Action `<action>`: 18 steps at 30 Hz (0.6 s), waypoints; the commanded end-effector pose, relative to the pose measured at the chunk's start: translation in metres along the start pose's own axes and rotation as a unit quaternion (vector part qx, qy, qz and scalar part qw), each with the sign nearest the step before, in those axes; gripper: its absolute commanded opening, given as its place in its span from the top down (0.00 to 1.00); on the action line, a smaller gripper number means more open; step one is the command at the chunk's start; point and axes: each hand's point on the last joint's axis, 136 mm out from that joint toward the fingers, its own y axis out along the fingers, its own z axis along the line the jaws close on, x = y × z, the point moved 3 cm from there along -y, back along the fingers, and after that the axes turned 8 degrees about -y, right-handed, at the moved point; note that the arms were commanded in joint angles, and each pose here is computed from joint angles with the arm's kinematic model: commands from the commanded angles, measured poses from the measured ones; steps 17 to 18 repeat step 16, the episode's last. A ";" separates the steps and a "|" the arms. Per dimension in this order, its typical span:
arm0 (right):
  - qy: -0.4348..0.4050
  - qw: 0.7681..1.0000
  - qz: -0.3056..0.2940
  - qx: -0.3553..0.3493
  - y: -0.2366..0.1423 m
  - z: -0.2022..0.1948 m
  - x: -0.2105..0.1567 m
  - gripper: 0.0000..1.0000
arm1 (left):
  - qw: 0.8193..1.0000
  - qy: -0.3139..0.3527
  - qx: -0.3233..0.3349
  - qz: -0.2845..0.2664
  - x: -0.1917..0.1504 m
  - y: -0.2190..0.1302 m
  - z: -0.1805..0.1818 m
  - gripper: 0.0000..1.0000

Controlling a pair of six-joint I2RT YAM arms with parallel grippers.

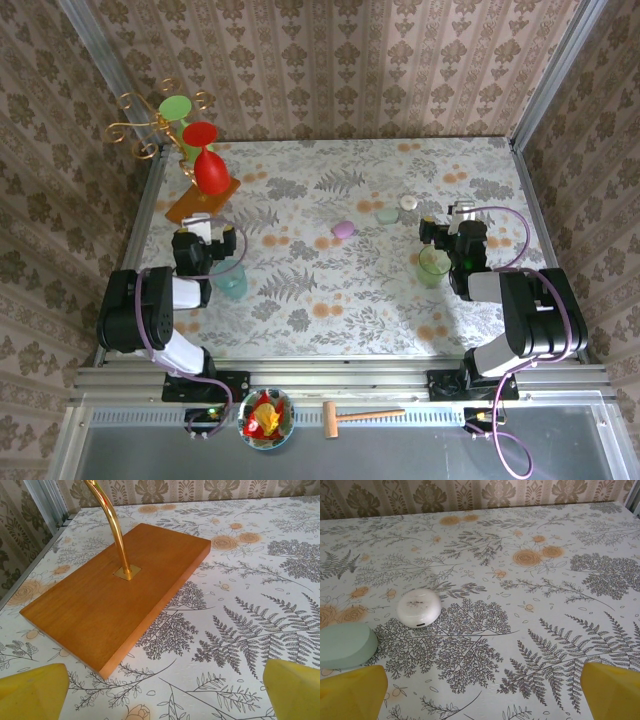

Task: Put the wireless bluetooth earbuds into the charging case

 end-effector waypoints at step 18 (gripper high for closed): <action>0.002 1.000 -0.009 0.005 0.000 0.000 -0.001 0.00 | 1.000 0.030 -0.007 0.005 0.007 0.007 -0.008 0.00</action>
